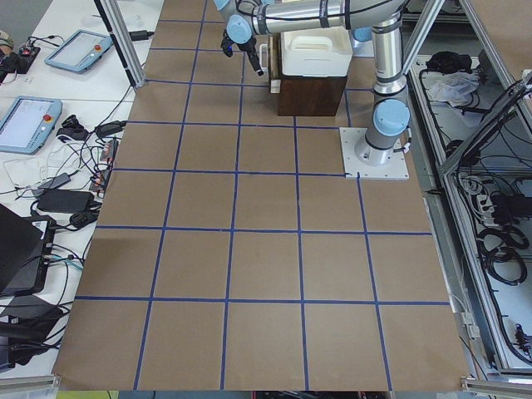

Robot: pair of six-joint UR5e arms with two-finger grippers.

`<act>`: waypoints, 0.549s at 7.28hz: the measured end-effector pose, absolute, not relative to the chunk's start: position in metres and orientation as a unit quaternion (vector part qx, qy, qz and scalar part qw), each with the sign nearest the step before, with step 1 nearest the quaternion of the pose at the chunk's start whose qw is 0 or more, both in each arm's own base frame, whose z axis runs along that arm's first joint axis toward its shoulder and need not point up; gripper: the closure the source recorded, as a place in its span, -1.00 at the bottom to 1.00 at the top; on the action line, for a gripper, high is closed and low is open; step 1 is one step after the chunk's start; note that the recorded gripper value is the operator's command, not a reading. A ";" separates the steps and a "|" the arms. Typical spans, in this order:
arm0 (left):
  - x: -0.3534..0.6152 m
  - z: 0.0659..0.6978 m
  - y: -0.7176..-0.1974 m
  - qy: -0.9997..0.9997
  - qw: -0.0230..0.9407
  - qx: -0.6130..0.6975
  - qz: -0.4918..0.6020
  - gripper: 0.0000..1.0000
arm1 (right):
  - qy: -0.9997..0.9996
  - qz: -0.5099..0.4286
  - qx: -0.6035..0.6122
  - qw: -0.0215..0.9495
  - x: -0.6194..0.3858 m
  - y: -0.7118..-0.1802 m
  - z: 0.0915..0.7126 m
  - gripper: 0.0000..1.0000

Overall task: Put scissors in drawer and close it
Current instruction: 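Push the drawer closed with the left gripper, away from the robot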

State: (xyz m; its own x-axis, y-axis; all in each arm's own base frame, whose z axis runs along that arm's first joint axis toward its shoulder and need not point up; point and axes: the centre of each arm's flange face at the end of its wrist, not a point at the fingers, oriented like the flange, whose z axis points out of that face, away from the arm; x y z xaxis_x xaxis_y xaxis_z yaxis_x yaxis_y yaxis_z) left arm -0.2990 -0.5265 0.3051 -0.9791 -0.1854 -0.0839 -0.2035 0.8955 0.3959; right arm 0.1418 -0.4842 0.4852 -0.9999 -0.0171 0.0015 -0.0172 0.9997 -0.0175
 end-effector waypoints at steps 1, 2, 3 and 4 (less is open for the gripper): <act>-0.298 0.305 -0.520 0.972 0.024 -0.100 0.212 -1.00 | -1.000 0.009 0.009 0.001 0.142 -0.484 0.485 -1.00; -0.297 0.304 -0.517 0.971 0.026 -0.100 0.216 -1.00 | -1.000 0.009 0.009 0.001 0.142 -0.484 0.485 -1.00; -0.296 0.303 -0.515 0.970 0.027 -0.101 0.221 -1.00 | -1.000 0.009 0.009 0.001 0.142 -0.484 0.485 -1.00; -0.295 0.302 -0.513 0.968 0.029 -0.102 0.227 -1.00 | -1.000 0.009 0.009 0.001 0.142 -0.484 0.485 -1.00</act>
State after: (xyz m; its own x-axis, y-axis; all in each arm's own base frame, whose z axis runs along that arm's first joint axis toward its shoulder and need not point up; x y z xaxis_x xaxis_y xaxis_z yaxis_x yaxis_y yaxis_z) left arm -0.2952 -0.5131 0.3018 -0.9776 -0.1837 -0.1027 -0.2101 0.8764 0.4333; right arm 0.1416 -0.4844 0.4854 -0.9998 -0.0186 0.0016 -0.0186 0.9996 -0.0190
